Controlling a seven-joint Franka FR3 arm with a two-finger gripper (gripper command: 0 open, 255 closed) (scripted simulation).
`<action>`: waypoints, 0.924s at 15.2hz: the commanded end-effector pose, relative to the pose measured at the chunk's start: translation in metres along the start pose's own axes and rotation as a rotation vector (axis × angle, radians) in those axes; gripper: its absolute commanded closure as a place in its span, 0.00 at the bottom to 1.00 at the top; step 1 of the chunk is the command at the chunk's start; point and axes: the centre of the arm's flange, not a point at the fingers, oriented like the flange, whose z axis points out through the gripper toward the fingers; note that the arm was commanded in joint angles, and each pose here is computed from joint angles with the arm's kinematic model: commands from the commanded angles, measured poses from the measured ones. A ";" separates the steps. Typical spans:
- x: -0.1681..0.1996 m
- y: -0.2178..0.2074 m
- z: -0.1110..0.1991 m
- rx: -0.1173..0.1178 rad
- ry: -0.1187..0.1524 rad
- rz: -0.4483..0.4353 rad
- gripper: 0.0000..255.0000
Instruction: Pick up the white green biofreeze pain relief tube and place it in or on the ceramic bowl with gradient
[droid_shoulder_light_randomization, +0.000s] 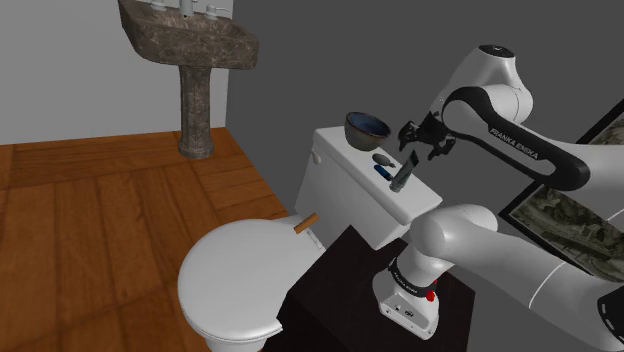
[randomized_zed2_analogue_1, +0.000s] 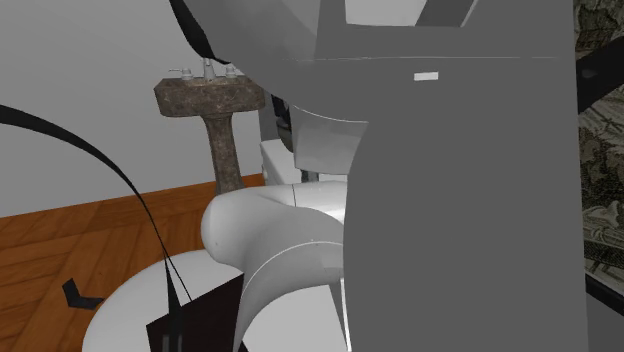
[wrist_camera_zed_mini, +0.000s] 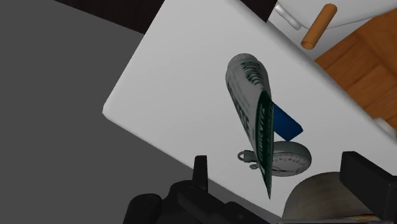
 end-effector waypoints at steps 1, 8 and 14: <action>0.000 0.001 0.010 0.000 0.001 0.002 0.00; 0.000 0.001 0.024 0.000 0.001 0.002 0.00; 0.000 0.001 0.024 0.000 0.001 0.002 1.00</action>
